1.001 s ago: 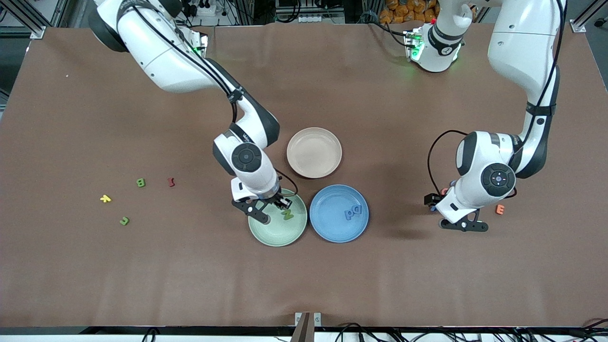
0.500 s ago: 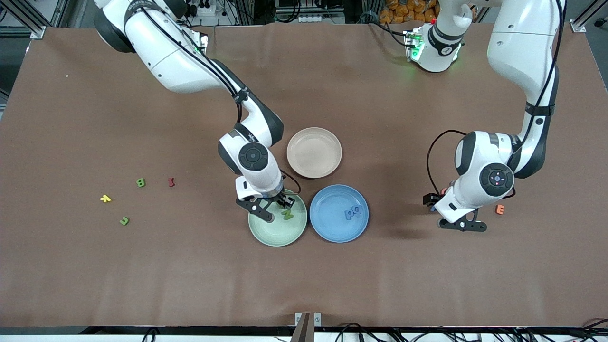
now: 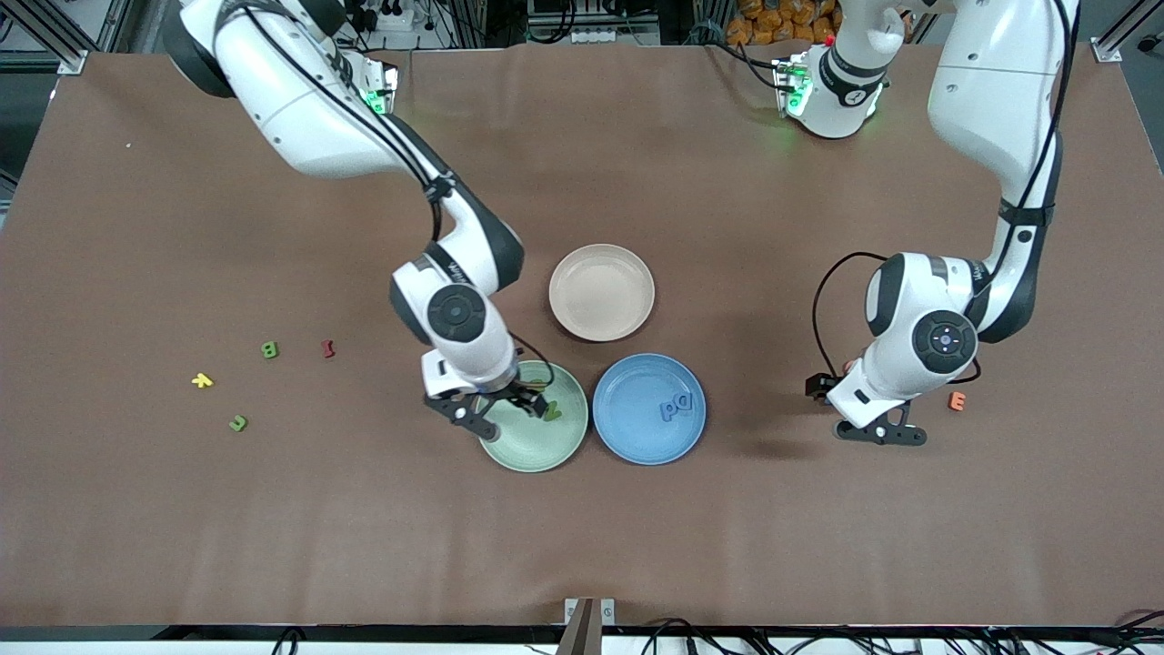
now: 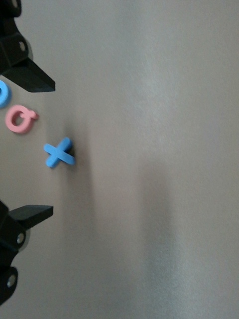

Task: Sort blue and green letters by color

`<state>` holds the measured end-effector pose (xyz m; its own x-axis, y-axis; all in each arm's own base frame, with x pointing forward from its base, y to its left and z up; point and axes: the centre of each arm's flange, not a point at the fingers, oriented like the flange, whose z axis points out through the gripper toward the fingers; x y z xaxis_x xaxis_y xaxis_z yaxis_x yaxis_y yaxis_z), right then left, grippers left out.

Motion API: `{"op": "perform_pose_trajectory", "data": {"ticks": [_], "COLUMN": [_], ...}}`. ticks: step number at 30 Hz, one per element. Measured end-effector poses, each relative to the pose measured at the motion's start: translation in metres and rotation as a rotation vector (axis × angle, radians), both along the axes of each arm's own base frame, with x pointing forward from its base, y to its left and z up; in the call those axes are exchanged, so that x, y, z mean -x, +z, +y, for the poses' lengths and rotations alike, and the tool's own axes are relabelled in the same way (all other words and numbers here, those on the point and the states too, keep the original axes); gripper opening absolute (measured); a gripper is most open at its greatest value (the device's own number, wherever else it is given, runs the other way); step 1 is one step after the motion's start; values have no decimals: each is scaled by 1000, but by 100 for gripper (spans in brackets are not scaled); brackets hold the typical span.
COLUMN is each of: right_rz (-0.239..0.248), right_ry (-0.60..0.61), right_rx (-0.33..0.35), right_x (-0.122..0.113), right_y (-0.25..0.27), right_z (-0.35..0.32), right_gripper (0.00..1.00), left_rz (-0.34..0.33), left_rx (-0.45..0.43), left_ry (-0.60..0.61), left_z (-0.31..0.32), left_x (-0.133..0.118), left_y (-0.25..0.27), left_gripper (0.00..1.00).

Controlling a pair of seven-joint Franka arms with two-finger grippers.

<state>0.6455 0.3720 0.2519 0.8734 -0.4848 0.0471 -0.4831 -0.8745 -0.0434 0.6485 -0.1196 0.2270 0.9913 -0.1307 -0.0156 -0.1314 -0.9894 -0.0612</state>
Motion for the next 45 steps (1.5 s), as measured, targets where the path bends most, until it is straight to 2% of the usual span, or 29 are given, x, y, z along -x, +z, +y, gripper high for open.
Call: {"op": "perform_pose_trajectory", "data": {"ticks": [4,10,19,28,36,45], "right_rz": [25,58,131,167,162,117], "right_ry": [43,121,230,364,482,566], "right_rx": [30,35,60,53,35,28], "right_x": [-16,-27,-18,-13,-10,-7], "right_y": [25,44,38,28,17,4], "right_z": [-42,-114,-231,-316,-390,-438], "right_gripper": [99,99,97,96,95,94], "left_rz": [-12,-17,-15,-6,8,20], "left_rx": [5,6,11,23,30,37], "left_ry": [-6,-7,0,20,39,53], "left_z": [-4,-5,-4,-2,4,6], "left_x": [0,1,2,5,10,18], "left_y": [-20,-39,-48,-55,-60,-59], "left_gripper": [100,100,100,100,100,100]}}
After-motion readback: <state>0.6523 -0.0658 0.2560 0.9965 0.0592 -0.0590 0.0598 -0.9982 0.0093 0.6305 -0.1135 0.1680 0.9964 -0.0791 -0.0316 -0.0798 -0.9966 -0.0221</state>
